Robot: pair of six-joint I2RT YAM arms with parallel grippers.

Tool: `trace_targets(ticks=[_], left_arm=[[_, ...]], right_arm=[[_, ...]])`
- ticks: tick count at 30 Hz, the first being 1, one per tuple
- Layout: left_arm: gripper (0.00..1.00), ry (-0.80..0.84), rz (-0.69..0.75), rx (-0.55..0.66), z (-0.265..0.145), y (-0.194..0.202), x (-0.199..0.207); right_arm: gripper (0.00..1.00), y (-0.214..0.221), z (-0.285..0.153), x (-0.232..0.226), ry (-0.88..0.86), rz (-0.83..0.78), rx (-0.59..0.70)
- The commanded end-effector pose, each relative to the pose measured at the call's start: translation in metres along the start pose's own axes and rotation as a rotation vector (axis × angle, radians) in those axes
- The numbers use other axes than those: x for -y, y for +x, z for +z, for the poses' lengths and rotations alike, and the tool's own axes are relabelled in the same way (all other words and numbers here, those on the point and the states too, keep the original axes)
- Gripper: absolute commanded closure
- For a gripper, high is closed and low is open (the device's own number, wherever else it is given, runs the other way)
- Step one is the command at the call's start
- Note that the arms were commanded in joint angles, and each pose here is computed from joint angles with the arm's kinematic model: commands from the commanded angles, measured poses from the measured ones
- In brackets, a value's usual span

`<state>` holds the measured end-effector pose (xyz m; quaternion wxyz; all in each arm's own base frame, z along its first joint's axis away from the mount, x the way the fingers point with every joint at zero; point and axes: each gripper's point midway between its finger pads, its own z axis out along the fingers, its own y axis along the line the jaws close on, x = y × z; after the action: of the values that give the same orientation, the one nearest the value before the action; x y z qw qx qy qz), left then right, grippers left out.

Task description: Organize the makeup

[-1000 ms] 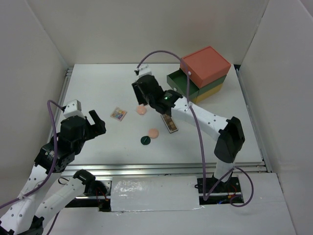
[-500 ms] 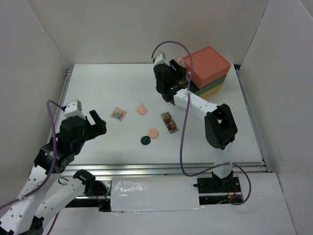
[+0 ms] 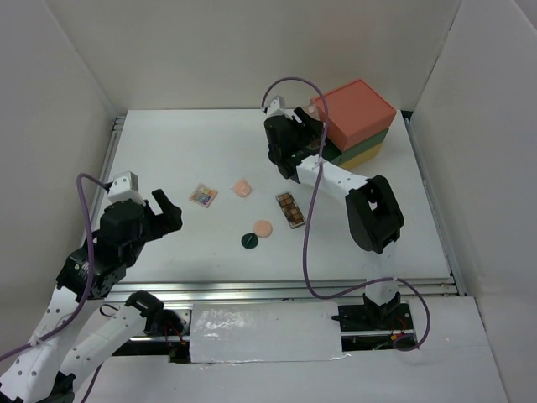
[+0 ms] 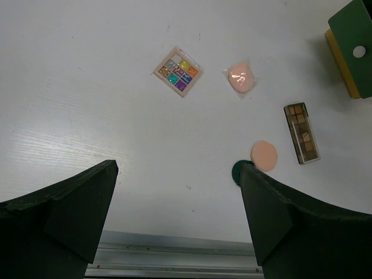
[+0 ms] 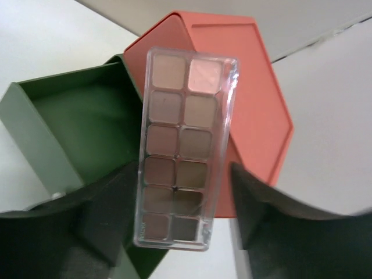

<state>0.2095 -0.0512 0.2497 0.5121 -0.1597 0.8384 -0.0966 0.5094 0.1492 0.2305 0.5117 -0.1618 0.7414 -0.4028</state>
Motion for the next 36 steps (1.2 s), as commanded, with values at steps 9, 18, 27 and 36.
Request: trace_targets(ticks=[9,18,27,36], left_arm=[[0.01,0.027,0.015,0.023,0.001,-0.005,0.005],[0.01,0.030,0.008,0.032,-0.001,-0.006,0.004],[0.01,0.032,0.020,0.017,0.002,-0.004,0.006],[0.01,0.021,0.001,0.041,-0.002,-0.008,0.002]], right_arm=[[0.17,-0.009,-0.005,0.017,-0.046,0.100,-0.023],[0.09,0.026,-0.115,-0.077,-0.680,0.331,-0.245],[0.00,0.097,-0.164,-0.137,-0.905,0.475,-0.405],[0.01,0.140,-0.153,-0.184,-0.890,0.345,-0.537]])
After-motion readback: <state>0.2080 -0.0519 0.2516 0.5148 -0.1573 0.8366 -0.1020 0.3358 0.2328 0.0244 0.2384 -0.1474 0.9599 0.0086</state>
